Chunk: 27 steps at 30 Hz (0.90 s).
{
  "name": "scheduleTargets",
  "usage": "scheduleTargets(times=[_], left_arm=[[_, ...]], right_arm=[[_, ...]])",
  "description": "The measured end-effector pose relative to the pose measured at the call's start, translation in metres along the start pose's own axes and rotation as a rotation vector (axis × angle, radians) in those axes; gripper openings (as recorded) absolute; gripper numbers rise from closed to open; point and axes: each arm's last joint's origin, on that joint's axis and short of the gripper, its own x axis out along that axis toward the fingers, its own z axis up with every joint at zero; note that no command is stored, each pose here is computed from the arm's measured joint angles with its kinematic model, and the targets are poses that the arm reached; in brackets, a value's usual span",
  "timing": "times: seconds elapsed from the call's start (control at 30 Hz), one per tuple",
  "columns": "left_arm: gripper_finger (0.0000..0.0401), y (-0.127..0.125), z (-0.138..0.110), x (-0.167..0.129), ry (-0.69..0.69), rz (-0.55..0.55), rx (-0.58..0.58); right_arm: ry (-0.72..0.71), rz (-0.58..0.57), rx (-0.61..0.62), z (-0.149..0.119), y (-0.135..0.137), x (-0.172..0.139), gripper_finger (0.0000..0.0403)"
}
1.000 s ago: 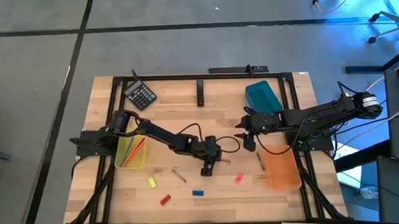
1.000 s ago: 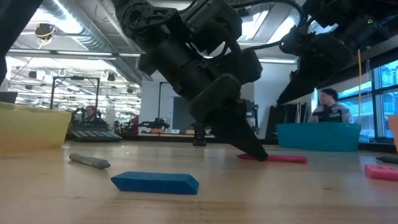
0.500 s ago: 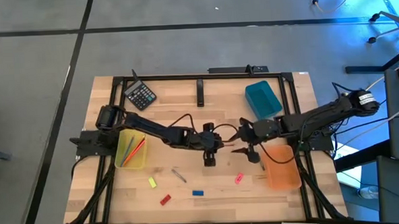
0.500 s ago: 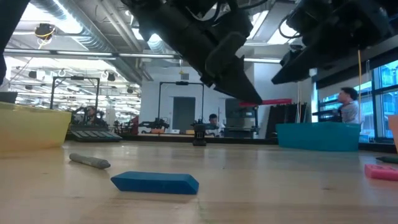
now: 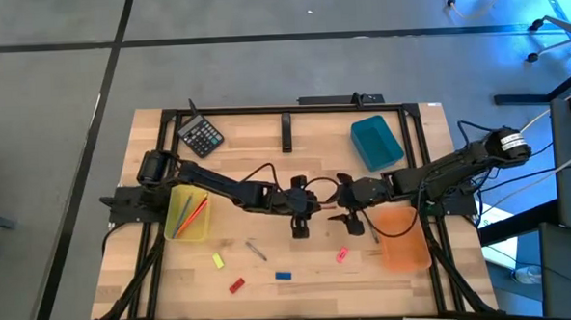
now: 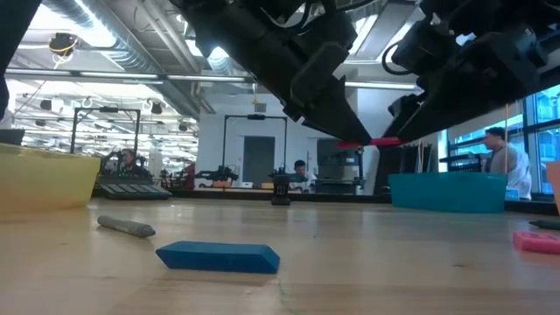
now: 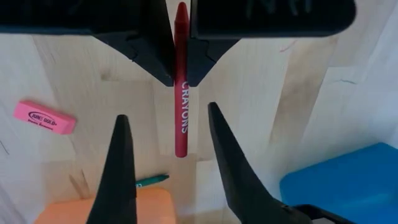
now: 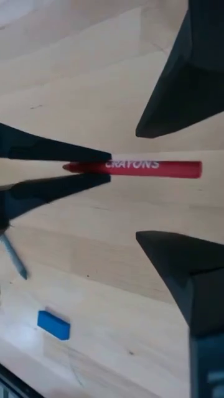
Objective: Sort crayons/erasers/pens/pencils in bins
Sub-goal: Put the red crayon into the blue bin
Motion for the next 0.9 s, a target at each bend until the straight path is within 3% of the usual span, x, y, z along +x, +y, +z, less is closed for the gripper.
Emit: scheduleTargets(times=[0.5,0.77,0.9], left_arm=[[0.0024,-0.0009,0.0003,-0.0002,-0.003,-0.008,0.0],[0.0025,-0.0002,0.0011,-0.0001,-0.009,0.001,-0.004],[0.005,0.0,0.0041,-0.0002,-0.036,0.011,-0.01]], right_arm=[[0.013,0.0,-0.004,0.0002,0.0,-0.0003,0.0078],[0.018,-0.052,-0.005,-0.0006,-0.0016,-0.0004,0.0047],[0.041,-0.083,0.009,-0.0027,-0.0046,-0.0006,0.0046]])
